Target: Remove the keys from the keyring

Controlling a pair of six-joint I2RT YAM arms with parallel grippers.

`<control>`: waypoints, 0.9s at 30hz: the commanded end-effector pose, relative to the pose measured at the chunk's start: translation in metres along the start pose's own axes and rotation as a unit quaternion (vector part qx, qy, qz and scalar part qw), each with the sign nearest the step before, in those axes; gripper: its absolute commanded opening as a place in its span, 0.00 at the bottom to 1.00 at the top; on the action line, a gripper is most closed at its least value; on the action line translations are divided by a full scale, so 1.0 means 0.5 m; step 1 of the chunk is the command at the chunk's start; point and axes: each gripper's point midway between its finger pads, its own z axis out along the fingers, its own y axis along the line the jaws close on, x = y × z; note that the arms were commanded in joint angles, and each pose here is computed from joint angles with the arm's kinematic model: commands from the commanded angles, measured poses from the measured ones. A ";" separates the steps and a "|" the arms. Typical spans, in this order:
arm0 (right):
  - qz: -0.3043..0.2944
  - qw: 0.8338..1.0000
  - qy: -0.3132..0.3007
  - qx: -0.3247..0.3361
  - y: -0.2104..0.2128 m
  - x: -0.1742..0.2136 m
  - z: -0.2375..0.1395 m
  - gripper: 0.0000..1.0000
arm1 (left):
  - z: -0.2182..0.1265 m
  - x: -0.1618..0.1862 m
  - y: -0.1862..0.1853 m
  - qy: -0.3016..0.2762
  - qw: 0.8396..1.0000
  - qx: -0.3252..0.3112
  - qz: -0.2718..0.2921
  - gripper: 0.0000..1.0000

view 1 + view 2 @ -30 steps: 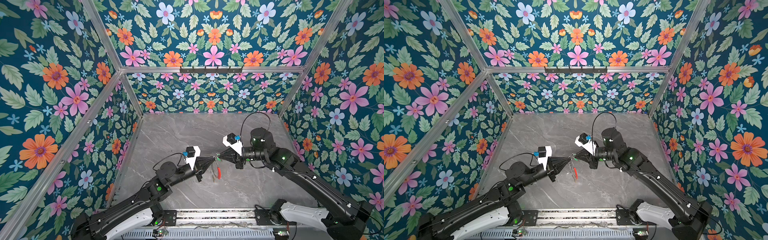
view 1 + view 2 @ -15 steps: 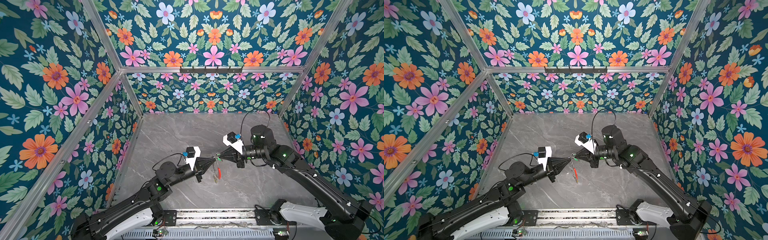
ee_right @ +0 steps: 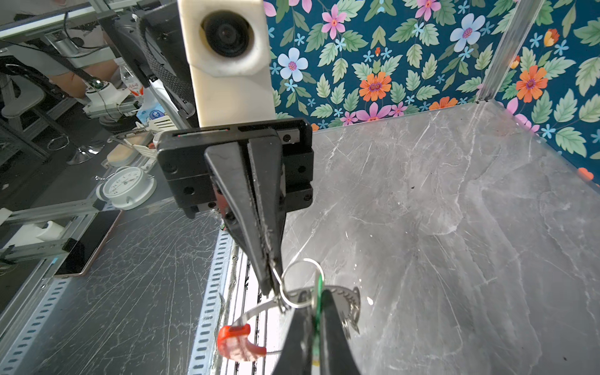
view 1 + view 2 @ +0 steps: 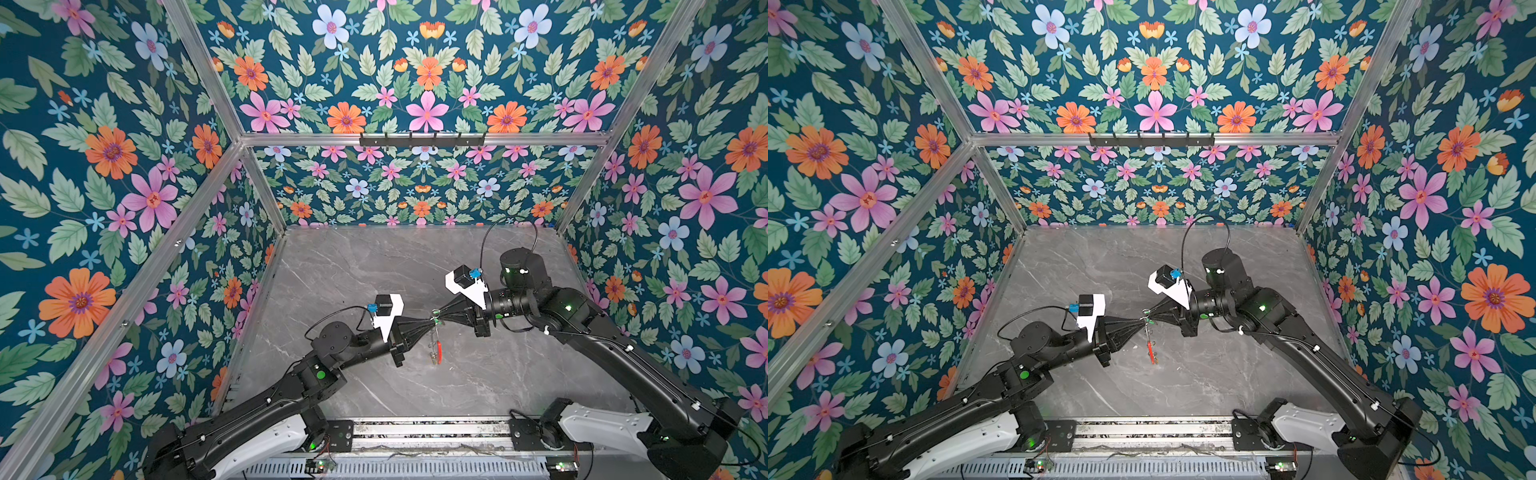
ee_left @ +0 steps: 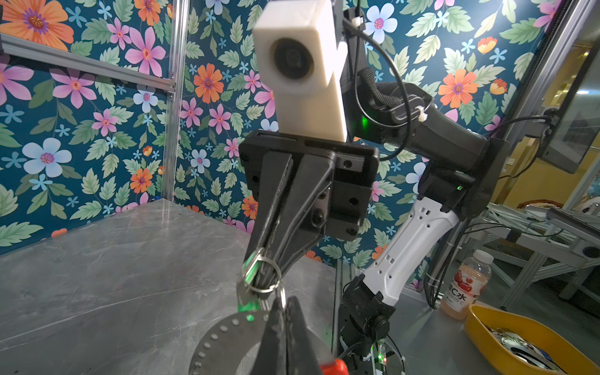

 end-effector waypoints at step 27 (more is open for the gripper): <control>0.041 0.998 -0.038 0.016 -0.010 0.043 0.012 0.00 | -0.022 -0.087 0.013 -0.109 0.994 -0.027 0.000 0.00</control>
